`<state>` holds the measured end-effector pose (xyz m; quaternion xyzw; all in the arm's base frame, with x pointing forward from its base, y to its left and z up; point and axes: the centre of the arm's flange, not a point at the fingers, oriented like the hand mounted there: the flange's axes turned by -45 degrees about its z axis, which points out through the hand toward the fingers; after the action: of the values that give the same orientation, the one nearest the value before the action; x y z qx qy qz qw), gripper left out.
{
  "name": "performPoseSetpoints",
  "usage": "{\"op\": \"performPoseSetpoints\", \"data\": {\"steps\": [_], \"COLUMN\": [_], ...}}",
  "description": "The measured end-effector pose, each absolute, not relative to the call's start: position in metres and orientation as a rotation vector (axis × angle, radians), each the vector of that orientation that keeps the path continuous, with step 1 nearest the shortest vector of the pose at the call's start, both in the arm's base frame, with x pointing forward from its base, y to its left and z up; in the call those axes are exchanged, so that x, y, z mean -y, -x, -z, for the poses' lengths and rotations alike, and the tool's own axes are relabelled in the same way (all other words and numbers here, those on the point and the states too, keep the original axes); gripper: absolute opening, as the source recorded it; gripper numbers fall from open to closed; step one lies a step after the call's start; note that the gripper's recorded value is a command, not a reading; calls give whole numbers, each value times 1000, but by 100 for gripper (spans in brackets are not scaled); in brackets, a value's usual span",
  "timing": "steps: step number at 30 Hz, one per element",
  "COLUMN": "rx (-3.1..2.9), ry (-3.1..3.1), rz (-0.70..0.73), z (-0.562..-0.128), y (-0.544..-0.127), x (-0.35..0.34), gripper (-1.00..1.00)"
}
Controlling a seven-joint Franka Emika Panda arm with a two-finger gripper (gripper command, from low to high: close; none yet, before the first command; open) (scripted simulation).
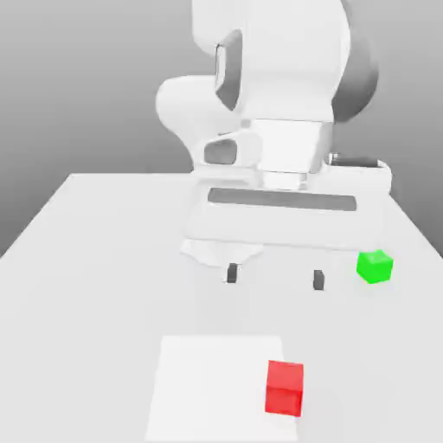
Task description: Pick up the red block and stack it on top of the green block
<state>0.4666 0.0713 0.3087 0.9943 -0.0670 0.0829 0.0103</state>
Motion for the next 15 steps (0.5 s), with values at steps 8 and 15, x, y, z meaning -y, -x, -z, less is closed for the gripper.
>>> {"op": "performPoseSetpoints", "data": {"steps": [8,15], "rx": [261,260], "ry": [-3132,-3132], "rz": [-6,-3], "z": [-181,-148], "y": [-438,-436], "x": [-89,-89], "gripper": [0,-100]}}
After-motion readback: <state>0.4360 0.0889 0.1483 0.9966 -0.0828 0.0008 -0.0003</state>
